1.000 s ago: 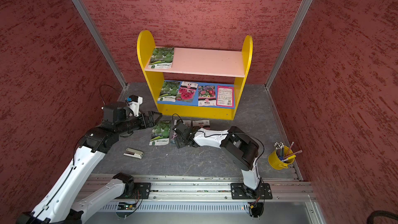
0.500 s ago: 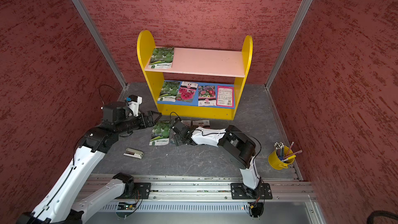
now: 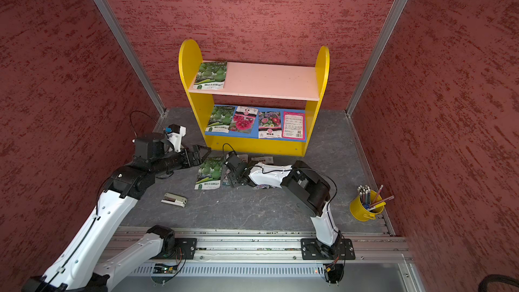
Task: Take the seed bag off the shelf
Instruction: Adjust the seed packet at the center of the board, then pick up the seed packet from the shelf.
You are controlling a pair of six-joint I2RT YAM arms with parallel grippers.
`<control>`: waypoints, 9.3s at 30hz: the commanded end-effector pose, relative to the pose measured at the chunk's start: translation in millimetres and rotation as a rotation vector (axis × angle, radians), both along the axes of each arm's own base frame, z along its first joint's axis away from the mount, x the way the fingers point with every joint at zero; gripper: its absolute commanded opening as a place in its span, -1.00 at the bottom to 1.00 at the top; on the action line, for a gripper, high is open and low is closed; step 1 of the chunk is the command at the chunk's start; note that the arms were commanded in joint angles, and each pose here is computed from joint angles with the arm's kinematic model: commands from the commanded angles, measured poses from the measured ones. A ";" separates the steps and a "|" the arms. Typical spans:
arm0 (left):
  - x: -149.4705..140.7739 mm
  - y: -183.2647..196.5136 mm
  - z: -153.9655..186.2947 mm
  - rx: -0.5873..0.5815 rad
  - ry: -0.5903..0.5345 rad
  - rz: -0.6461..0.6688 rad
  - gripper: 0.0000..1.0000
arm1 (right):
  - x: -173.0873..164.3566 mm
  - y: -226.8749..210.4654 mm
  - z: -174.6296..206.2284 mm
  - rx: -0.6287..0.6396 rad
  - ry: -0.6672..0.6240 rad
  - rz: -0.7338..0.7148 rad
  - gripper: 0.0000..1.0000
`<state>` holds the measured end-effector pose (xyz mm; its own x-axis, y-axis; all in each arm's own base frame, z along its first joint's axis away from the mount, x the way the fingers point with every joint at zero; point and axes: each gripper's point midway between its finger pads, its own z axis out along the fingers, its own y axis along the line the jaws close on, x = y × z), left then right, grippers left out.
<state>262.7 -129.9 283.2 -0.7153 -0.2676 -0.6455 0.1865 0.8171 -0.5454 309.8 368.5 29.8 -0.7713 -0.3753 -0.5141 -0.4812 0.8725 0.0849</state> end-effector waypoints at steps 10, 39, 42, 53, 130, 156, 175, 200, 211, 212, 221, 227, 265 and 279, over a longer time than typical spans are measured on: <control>0.6 3.1 3.1 0.001 -0.022 0.002 0.99 | 15.3 -0.9 20.0 0.013 -0.049 0.002 0.49; -18.9 81.5 38.0 0.017 -0.060 0.222 0.99 | -44.5 127.1 25.7 0.061 -0.038 0.241 0.49; -18.7 81.8 37.0 0.000 -0.057 0.219 0.99 | -46.8 129.7 14.8 0.023 -0.038 0.251 0.49; -18.6 80.6 38.0 -0.012 -0.058 0.207 0.99 | -39.7 129.6 -11.6 -0.038 -0.035 0.235 0.46; 187.9 -58.1 207.1 0.428 -0.482 0.096 0.99 | -141.0 -90.0 271.5 0.458 -0.290 0.241 0.97; 238.5 -26.9 158.3 0.584 -0.383 0.176 0.99 | -137.8 -108.0 269.0 0.421 -0.304 0.180 0.97; 201.3 -58.0 125.3 0.550 -0.235 0.029 0.99 | -139.0 -112.4 266.1 0.427 -0.308 0.170 0.97; 133.5 -41.0 228.8 0.111 -0.478 0.052 0.99 | -139.3 -115.3 267.9 0.434 -0.324 0.168 0.97; 81.8 0.7 177.5 -0.107 -0.202 0.096 0.99 | -134.9 -102.7 265.5 0.413 -0.313 0.191 0.97; 79.9 1.6 174.4 -0.131 -0.176 0.101 0.99 | -134.7 -101.3 265.3 0.414 -0.311 0.192 0.97; 100.5 8.2 162.5 -0.397 -0.068 0.078 0.91 | -134.4 -98.9 263.9 0.414 -0.304 0.196 0.97; 127.1 6.6 163.6 -0.515 -0.092 0.039 0.65 | -134.3 -100.4 261.2 0.410 -0.303 0.190 0.97; 124.2 -35.9 175.2 -0.689 -0.170 -0.249 -1.00 | -126.8 -132.8 293.0 0.536 -0.382 0.028 0.91; 13.1 -105.5 173.0 -0.736 -0.313 -0.493 -1.00 | -127.5 -116.5 392.4 0.967 -0.351 0.109 0.71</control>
